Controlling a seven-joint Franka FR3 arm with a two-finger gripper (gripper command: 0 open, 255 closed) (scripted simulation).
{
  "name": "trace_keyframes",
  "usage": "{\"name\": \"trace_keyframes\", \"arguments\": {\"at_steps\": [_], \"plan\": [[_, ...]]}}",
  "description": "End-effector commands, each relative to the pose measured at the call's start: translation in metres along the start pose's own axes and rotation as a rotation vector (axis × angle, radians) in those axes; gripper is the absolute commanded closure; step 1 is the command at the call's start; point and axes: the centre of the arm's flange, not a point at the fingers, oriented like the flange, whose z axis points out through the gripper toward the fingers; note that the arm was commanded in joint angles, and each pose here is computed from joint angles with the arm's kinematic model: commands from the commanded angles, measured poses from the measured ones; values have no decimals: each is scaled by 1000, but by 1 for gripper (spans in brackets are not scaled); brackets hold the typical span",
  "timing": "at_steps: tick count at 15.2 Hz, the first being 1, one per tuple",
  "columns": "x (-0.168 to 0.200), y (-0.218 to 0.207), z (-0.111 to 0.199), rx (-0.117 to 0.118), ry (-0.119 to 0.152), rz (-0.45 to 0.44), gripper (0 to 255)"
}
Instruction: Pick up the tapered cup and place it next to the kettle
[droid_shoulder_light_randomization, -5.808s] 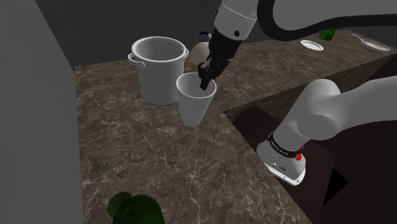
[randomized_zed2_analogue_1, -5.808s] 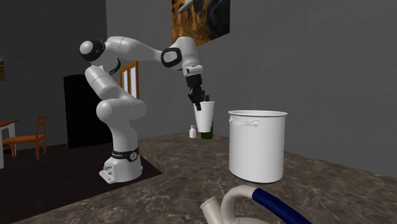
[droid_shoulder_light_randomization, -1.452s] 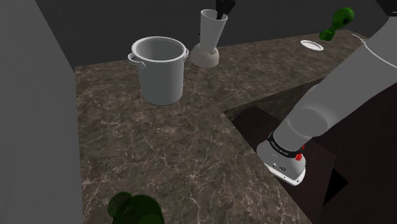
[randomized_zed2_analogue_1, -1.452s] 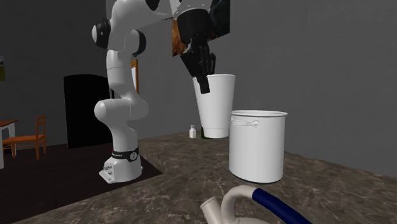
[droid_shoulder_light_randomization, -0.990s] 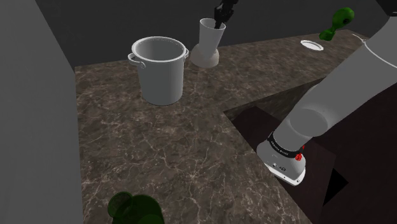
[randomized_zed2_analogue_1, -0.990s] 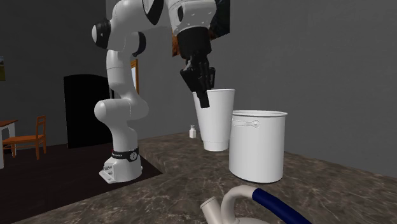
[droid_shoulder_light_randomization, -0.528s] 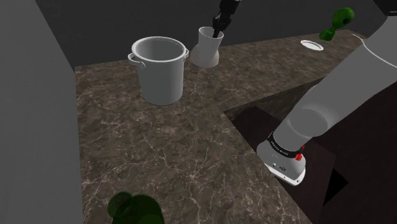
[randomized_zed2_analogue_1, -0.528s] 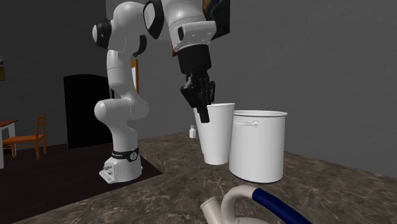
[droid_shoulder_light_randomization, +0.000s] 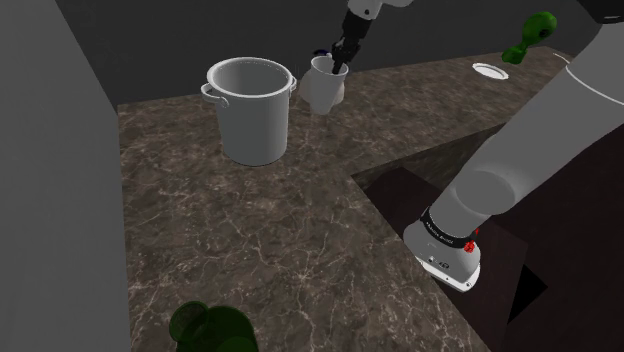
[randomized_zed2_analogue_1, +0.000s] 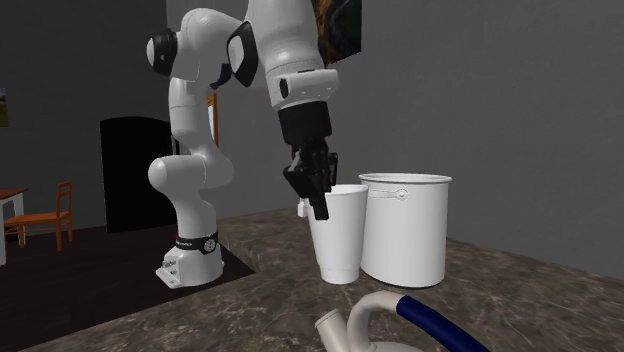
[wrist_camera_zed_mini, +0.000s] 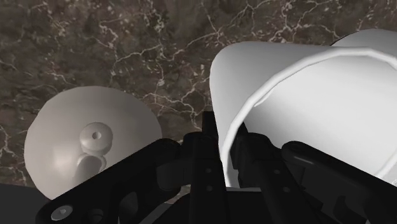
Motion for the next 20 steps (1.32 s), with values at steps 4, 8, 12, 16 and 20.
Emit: {"name": "trace_keyframes", "arguments": {"at_steps": [4,8,12,16,20], "plan": [[-3,3,26,0,1,0,255],[-6,6,46,0,1,0,255],[-9,9,64,0,1,0,255],[-9,9,64,0,1,0,255],[-9,9,64,0,1,0,0]]}}
